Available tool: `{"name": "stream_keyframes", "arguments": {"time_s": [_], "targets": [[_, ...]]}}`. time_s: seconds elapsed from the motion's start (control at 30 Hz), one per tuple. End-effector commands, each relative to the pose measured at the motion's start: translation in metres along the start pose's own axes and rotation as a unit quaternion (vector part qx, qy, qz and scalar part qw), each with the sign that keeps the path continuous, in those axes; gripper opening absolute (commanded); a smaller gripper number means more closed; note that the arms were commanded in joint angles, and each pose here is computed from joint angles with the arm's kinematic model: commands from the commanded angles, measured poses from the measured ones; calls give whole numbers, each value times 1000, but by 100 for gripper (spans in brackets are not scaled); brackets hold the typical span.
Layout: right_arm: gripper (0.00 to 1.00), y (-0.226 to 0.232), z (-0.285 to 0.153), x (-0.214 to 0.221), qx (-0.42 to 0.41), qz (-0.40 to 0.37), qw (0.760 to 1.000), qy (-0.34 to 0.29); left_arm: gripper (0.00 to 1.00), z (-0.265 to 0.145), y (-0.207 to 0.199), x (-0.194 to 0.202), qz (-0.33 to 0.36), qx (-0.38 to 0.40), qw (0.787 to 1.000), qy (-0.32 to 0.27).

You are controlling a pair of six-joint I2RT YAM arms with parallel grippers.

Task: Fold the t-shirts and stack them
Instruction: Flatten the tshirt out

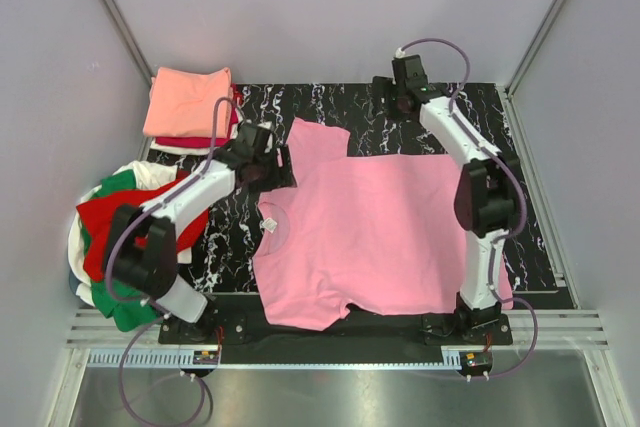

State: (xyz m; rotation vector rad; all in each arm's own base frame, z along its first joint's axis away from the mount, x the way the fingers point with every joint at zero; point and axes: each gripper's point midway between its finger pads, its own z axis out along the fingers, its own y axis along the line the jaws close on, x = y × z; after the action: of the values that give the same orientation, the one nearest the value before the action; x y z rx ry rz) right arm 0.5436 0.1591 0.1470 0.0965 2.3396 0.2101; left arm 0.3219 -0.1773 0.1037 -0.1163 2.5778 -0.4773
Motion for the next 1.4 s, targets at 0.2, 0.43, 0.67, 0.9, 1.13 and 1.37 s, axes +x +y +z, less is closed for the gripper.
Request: {"name": "stream_keyframes", "arguments": {"time_s": [0.2, 0.43, 0.67, 0.9, 1.13, 1.37], "targets": [[99, -71, -46, 101, 117, 26, 986, 119, 75, 75, -26, -49, 3, 1, 1000, 24], [97, -91, -10, 157, 137, 25, 970, 199, 75, 111, -15, -41, -8, -31, 997, 67], [96, -96, 36, 173, 132, 42, 963, 232, 75, 136, -3, -55, -12, -53, 995, 79], [96, -90, 78, 138, 114, 51, 966, 227, 74, 171, 16, -103, -18, -57, 995, 79], [96, -75, 116, 98, 81, 64, 974, 200, 76, 191, 24, -182, -22, 5, 1000, 21], [100, -45, 118, 43, -11, 68, 990, 125, 90, 155, 17, -240, -26, 42, 997, -60]]}}
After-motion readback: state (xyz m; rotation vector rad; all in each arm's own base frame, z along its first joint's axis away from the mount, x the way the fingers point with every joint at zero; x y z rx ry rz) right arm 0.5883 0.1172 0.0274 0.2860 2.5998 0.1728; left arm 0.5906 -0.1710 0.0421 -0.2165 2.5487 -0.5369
